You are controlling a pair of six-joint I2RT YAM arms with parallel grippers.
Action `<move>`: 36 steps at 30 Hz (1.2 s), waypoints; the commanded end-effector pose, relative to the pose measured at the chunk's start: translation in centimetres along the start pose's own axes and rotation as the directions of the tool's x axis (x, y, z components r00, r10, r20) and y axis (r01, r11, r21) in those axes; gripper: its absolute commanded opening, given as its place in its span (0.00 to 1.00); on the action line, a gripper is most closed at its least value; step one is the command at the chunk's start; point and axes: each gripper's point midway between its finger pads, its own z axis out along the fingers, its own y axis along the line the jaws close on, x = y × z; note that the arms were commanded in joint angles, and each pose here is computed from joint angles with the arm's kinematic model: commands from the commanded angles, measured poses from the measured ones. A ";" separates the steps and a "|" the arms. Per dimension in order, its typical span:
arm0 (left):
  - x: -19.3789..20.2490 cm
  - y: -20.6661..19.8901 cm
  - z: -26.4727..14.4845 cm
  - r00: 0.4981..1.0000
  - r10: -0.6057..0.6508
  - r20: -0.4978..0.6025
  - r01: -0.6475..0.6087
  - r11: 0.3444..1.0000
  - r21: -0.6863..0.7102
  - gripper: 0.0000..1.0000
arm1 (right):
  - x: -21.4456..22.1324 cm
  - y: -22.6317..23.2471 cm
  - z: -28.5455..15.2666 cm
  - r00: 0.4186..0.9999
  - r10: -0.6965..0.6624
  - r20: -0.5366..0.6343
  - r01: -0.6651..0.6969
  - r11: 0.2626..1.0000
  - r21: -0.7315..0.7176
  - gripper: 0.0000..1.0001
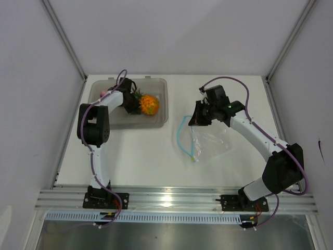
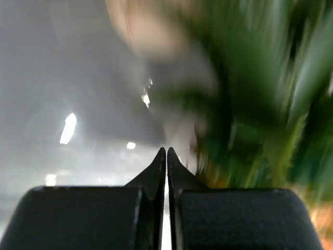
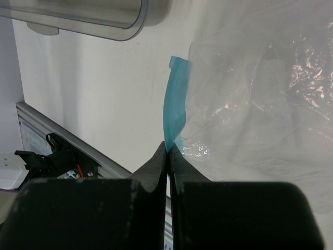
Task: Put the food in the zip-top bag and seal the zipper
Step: Adjust the fake fruit in the bin.
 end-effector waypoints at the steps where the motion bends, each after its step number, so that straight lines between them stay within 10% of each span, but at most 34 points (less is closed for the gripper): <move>1: 0.9 -4.0 -4.0 0.999 0.002 0.052 -0.010 0.987 0.159 0.01 | -0.8 1.2 -0.9 0.999 -0.012 0.051 0.014 1.000 -0.026 0.00; 12: 7.1 -7.9 -8.7 0.983 0.173 0.055 -0.181 0.912 0.367 0.00 | -0.2 1.8 -1.2 0.998 -0.020 0.054 0.022 0.999 -0.041 0.00; 16: 5.8 -7.2 -12.2 0.949 0.206 0.238 -0.285 0.887 0.365 0.01 | -0.2 1.6 -1.5 0.998 -0.030 0.060 0.032 0.999 -0.030 0.00; 21: 0.7 -6.9 -17.1 0.822 0.278 0.497 -0.429 0.876 0.221 0.53 | 0.0 1.5 -1.1 0.998 -0.030 0.046 0.032 0.999 -0.030 0.00; 27: -4.2 -10.8 -17.2 0.679 0.458 0.574 -0.647 0.743 0.173 0.82 | 0.0 1.5 -1.0 0.999 -0.036 0.038 0.037 0.999 -0.027 0.00; 36: -9.0 -11.1 -14.6 0.807 0.365 0.464 -0.576 0.660 0.482 0.99 | 0.6 0.7 -0.4 0.999 -0.046 0.010 0.046 0.999 -0.013 0.00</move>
